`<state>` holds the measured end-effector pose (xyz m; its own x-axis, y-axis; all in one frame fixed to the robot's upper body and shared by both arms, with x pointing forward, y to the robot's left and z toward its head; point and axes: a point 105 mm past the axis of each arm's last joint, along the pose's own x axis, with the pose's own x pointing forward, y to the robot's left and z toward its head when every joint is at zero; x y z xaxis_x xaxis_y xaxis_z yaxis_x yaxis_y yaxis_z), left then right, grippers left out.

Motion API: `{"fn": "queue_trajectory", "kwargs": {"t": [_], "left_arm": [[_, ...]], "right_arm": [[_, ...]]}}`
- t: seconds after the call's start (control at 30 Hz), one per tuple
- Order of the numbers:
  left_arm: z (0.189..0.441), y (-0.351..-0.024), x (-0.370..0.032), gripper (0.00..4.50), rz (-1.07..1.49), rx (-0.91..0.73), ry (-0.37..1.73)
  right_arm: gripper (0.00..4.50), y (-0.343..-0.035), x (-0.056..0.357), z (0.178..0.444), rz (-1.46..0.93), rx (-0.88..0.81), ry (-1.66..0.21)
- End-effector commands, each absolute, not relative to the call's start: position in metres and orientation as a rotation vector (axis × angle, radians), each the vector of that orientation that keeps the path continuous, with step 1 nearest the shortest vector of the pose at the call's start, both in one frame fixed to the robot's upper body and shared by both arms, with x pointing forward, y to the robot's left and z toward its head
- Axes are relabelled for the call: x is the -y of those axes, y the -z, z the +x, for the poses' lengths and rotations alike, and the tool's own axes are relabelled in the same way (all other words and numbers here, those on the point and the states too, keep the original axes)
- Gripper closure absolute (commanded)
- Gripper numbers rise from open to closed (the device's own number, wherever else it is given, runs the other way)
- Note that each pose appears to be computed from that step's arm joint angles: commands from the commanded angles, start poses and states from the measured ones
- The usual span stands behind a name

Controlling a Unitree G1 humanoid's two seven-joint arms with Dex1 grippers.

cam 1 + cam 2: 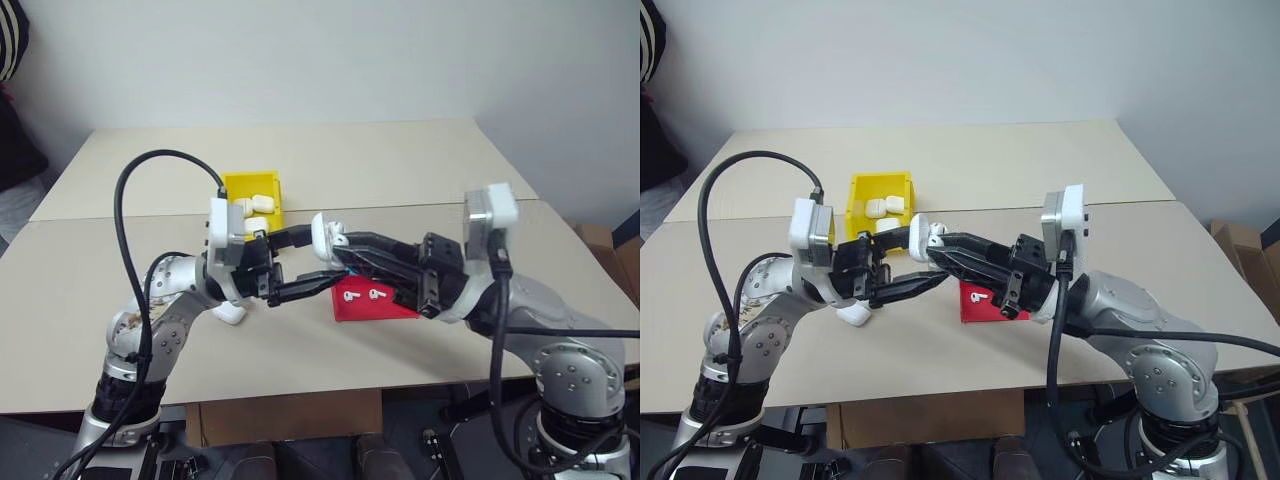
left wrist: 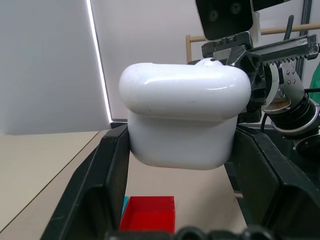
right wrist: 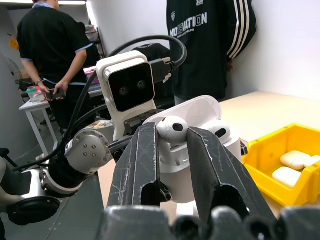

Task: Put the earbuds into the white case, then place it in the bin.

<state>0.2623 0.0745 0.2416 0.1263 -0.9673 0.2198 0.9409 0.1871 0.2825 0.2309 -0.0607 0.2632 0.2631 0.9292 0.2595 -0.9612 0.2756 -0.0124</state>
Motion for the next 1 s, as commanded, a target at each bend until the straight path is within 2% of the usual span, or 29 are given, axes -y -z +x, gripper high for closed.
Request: {"fn": "queue_trajectory", "kwargs": {"t": [0.03, 0.1, 0.4, 0.57, 0.7, 0.8, 0.9, 1.0], "left_arm": [[0.257, -0.251, -0.076, 1.73, 0.095, 0.451, 1.385], [0.257, -0.251, -0.076, 1.73, 0.095, 0.451, 1.385], [0.258, -0.25, -0.076, 1.73, 0.093, 0.446, 1.377], [0.261, -0.246, -0.079, 1.73, 0.097, 0.432, 1.369], [0.265, -0.242, -0.079, 1.73, 0.099, 0.408, 1.37], [0.271, -0.239, -0.077, 1.73, 0.109, 0.39, 1.387], [0.276, -0.238, -0.075, 1.73, 0.111, 0.379, 1.398], [0.285, -0.236, -0.072, 1.73, 0.142, 0.374, 1.396]], "right_arm": [[3.45, -0.27, 0.063, 0.225, 0.14, 0.284, -1.297], [2.93, -0.27, 0.063, 0.225, 0.13, 0.287, -1.291], [2.93, -0.273, 0.067, 0.224, 0.102, 0.323, -1.289], [2.93, -0.28, 0.082, 0.228, 0.051, 0.367, -1.253], [2.93, -0.285, 0.093, 0.232, -0.073, 0.359, -1.272], [2.93, -0.297, 0.093, 0.238, -0.243, 0.3, -1.367], [3.48, -0.311, 0.089, 0.248, -0.372, 0.229, -1.433], [4.46, -0.329, 0.073, 0.27, -0.489, 0.132, -1.449]]}}
